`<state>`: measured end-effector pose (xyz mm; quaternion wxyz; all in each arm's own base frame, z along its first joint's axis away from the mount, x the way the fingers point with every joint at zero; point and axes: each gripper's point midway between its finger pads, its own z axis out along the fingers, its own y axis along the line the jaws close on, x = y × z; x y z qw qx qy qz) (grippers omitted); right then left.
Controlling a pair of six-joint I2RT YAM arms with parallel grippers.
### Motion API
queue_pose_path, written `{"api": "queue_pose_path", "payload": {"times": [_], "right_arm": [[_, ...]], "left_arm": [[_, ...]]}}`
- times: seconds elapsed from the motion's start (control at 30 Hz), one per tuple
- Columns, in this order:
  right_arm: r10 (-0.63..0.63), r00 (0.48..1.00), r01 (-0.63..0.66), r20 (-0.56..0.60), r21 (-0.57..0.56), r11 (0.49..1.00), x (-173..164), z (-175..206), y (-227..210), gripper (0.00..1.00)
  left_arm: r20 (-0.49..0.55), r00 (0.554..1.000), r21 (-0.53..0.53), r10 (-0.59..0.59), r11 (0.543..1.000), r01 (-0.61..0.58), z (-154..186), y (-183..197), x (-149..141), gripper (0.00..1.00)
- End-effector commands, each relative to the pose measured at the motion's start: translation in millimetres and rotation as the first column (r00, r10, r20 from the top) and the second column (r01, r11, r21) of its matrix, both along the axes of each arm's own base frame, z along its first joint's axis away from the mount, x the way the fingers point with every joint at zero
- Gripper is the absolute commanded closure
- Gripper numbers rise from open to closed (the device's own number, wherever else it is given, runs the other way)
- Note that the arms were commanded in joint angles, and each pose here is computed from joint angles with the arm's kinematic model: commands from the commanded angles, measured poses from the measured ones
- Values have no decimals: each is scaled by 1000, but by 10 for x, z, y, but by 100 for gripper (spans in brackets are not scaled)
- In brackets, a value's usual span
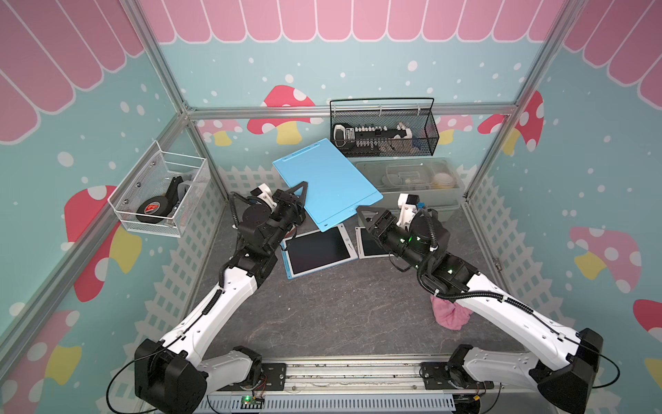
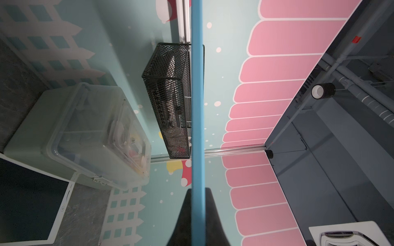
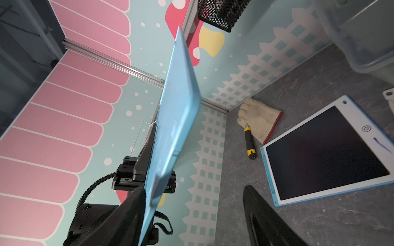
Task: Wipe the drawing tablet
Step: Adjust the drawing tablet at the center of the board.
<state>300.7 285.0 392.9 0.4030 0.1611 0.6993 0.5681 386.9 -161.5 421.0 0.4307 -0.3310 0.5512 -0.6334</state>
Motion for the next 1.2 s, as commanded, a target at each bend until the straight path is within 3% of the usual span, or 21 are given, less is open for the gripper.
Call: {"api": "queue_pose_path", "payload": {"times": [0.0,0.33,0.47,0.6,0.63,0.73,0.77,0.8,0.87,0.93,1.03,1.1,1.17], "right_arm": [[52,994,-75,93,258,963,-128,624,31,29],[61,995,-84,78,326,942,68,585,277,54],[29,996,-56,81,355,933,160,579,306,69],[6,996,-40,92,371,928,238,623,333,93],[4,995,-40,96,369,929,243,641,336,99],[-11,995,-23,100,328,944,261,642,309,100],[-15,995,-14,94,303,953,275,622,273,100],[-19,996,-7,90,282,959,297,604,218,100],[-28,996,5,88,255,967,349,568,73,100],[-27,995,8,92,199,980,403,533,-98,100],[20,996,-23,81,42,999,430,369,-335,100],[98,993,-94,65,-61,994,369,194,-436,100],[231,973,-228,18,-91,969,248,-41,-400,100]], "left_arm": [[114,993,-36,5,999,-1,319,-3,-99,100],[107,994,-55,-7,998,13,228,-155,-134,100],[99,995,-66,-4,998,11,191,-186,-150,100],[89,996,-87,-5,996,13,121,-210,-173,100],[86,996,-88,-6,996,14,107,-215,-182,97],[45,999,-66,-24,997,27,13,-256,-204,48],[14,999,-46,-29,998,30,-42,-260,-221,34],[-33,999,-11,-28,1000,27,-130,-253,-242,29],[-137,991,78,-12,997,23,-310,-196,-329,25],[-296,954,207,40,978,23,-580,-63,-479,24],[-508,845,438,168,895,86,-982,238,-823,23],[-559,794,543,238,829,134,-1108,419,-1019,23],[-561,776,602,290,786,141,-1137,576,-1151,23]]}}
